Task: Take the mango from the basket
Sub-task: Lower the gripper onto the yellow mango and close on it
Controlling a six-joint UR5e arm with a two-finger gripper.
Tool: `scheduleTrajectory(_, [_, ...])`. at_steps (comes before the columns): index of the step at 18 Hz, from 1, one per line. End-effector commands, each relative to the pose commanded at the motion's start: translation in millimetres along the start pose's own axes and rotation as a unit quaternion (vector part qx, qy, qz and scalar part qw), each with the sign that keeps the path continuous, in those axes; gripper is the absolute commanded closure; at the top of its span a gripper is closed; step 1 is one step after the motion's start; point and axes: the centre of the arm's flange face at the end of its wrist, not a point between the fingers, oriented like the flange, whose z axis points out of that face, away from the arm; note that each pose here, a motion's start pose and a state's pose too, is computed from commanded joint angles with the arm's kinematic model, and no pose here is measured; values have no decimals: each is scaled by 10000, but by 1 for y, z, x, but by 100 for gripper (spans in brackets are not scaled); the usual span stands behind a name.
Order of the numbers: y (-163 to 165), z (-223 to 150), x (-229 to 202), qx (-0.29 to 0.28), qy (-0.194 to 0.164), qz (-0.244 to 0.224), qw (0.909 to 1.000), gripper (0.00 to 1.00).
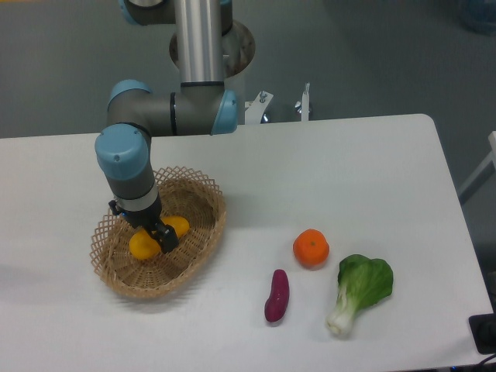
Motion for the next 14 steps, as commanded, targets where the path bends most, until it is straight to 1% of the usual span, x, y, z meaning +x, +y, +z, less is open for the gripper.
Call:
scheduleTrajectory(1, [0,0,0,6,-5,8,10000,41])
scheduleTrajectory(4, [0,-2,0,22,-10,23,10000,47])
scheduleTrajectory(5, [-1,-3,-1,33,-32,23,10000,53])
scheduleTrajectory(11, [-1,-7,-2,60,-48,31,10000,55])
scheduleTrajectory(14, [-5,-21,-6,163,-139,48,9998,55])
